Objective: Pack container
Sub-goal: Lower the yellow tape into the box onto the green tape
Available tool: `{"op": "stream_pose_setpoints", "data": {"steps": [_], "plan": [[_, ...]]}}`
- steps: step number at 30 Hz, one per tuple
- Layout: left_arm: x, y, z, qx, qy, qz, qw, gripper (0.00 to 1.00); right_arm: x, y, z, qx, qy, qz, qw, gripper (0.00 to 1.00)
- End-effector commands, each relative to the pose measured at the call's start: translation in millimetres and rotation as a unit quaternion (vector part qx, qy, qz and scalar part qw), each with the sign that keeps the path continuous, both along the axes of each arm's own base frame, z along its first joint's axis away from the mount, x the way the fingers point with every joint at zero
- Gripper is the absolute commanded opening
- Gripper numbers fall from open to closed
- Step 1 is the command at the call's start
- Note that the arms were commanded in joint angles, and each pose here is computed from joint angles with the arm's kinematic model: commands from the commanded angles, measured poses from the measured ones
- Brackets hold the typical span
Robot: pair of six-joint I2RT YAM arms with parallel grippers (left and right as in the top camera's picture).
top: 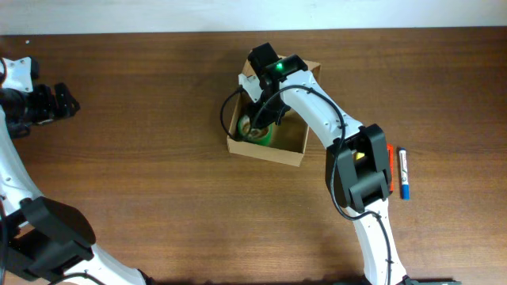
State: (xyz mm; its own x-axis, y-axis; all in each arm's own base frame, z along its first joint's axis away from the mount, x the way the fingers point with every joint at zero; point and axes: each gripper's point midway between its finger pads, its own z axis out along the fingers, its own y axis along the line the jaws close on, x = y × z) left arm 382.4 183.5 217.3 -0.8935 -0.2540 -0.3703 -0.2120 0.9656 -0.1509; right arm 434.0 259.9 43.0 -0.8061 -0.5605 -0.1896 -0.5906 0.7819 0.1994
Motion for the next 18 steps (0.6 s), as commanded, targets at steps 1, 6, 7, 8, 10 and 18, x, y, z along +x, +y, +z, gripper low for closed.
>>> {"op": "stream_pose_setpoints", "data": {"steps": [1,6,7,8,10,18], "plan": [[0.0,-2.1,0.1,-0.002,-0.002,-0.009,1.0,1.0,-4.8,5.1,-6.6,0.001,0.008,0.009,1.0,0.34],[0.1,-2.2,0.1,-0.002,-0.003,-0.009,1.0,1.0,-5.6,4.7,-2.9,0.001,0.009,0.009,1.0,0.32],[0.1,-2.2,0.1,-0.002,-0.003,-0.009,1.0,1.0,-5.6,4.7,0.1,0.001,0.009,0.009,1.0,0.31],[0.1,-2.2,0.1,-0.002,-0.003,-0.009,1.0,1.0,-5.3,4.9,3.7,0.001,0.008,0.009,1.0,0.31],[0.1,-2.2,0.1,-0.002,-0.003,-0.009,1.0,1.0,-2.1,6.0,16.2,0.005,-0.003,0.009,1.0,0.3],[0.1,-2.2,0.1,-0.002,-0.003,-0.009,1.0,1.0,3.9,-2.6,83.1,0.002,-0.062,0.005,0.998,0.3]]}}
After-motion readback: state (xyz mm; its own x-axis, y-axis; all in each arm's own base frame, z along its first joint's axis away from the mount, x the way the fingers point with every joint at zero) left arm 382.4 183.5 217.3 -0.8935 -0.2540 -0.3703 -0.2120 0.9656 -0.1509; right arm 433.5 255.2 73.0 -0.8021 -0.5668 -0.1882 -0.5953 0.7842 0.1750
